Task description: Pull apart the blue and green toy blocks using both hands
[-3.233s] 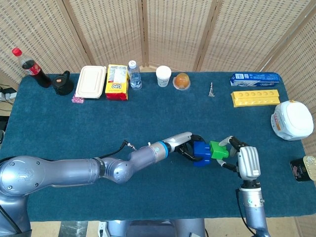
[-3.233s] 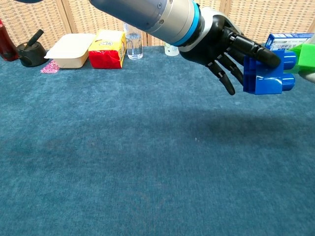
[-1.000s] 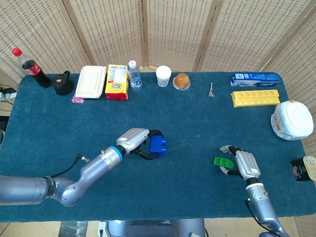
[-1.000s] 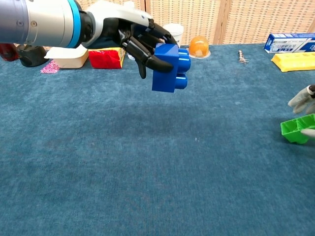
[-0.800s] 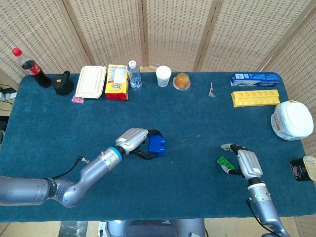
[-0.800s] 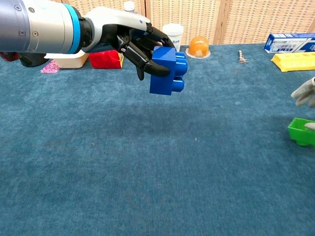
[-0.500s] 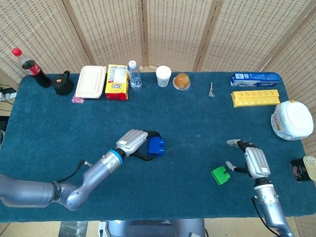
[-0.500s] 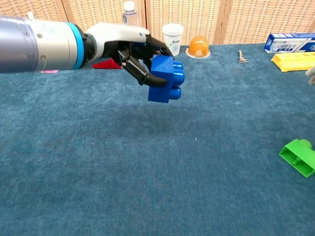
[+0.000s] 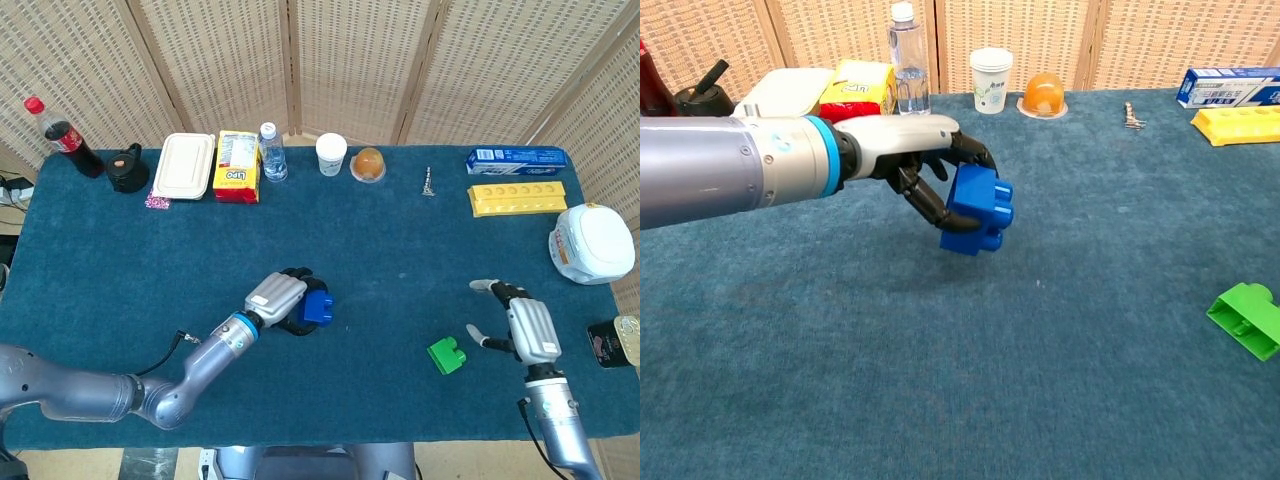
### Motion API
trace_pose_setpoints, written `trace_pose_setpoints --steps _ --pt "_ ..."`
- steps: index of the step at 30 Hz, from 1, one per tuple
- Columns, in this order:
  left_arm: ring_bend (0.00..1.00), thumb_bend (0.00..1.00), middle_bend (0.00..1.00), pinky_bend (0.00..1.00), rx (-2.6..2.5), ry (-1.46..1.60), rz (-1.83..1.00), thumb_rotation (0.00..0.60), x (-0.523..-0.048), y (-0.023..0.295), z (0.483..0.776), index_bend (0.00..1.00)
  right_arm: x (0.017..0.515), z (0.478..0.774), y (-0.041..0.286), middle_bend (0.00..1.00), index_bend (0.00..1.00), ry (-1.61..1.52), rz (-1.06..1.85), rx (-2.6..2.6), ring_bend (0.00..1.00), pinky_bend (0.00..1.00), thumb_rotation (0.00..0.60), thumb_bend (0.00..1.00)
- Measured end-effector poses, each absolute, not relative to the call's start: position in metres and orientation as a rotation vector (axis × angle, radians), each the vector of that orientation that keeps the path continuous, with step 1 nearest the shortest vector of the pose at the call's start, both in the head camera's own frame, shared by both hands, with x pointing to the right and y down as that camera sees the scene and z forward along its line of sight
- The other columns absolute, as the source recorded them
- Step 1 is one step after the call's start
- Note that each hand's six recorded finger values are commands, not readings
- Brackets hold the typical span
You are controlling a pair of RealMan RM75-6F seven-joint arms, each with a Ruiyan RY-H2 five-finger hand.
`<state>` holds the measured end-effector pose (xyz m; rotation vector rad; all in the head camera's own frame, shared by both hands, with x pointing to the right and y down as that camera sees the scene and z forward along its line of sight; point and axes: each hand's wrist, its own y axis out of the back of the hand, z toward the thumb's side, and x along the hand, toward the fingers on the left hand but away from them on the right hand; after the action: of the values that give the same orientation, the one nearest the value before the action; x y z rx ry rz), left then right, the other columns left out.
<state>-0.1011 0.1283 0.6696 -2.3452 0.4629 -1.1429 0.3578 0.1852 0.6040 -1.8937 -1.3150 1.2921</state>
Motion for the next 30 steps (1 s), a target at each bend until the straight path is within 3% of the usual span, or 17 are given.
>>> trace_pose_setpoints --steps 4,7,11,18,30 --pt "0.03 0.32 0.22 0.06 -2.311 0.409 -1.159 0.478 -0.095 0.131 0.676 0.33 0.36 0.602 0.185 0.35 0.29 -1.325 1.29 -1.89 0.34 0.29 0.6 0.28" --pt "0.0 0.27 0.11 0.02 -2.271 0.364 -1.17 0.479 -0.091 0.133 0.68 0.21 0.362 0.602 0.185 0.35 0.29 -1.327 1.291 -1.888 0.34 0.29 0.6 0.28" --pt "0.0 0.22 0.04 0.0 -2.199 0.308 -1.179 0.407 -0.088 0.134 0.683 0.1 0.364 0.6 0.185 0.35 0.29 -1.334 1.292 -1.885 0.34 0.29 0.6 0.28" --pt "0.0 0.21 0.02 0.0 -2.119 0.304 -1.189 0.381 -0.083 0.134 0.682 0.07 0.365 0.599 0.184 0.35 0.29 -1.334 1.294 -1.879 0.34 0.29 0.6 0.28" --pt "0.0 0.21 0.02 0.0 -2.088 0.487 -1.184 0.4 -0.116 0.121 0.654 0.07 0.37 0.6 0.182 0.35 0.29 -1.327 1.306 -1.866 0.34 0.29 0.6 0.28"
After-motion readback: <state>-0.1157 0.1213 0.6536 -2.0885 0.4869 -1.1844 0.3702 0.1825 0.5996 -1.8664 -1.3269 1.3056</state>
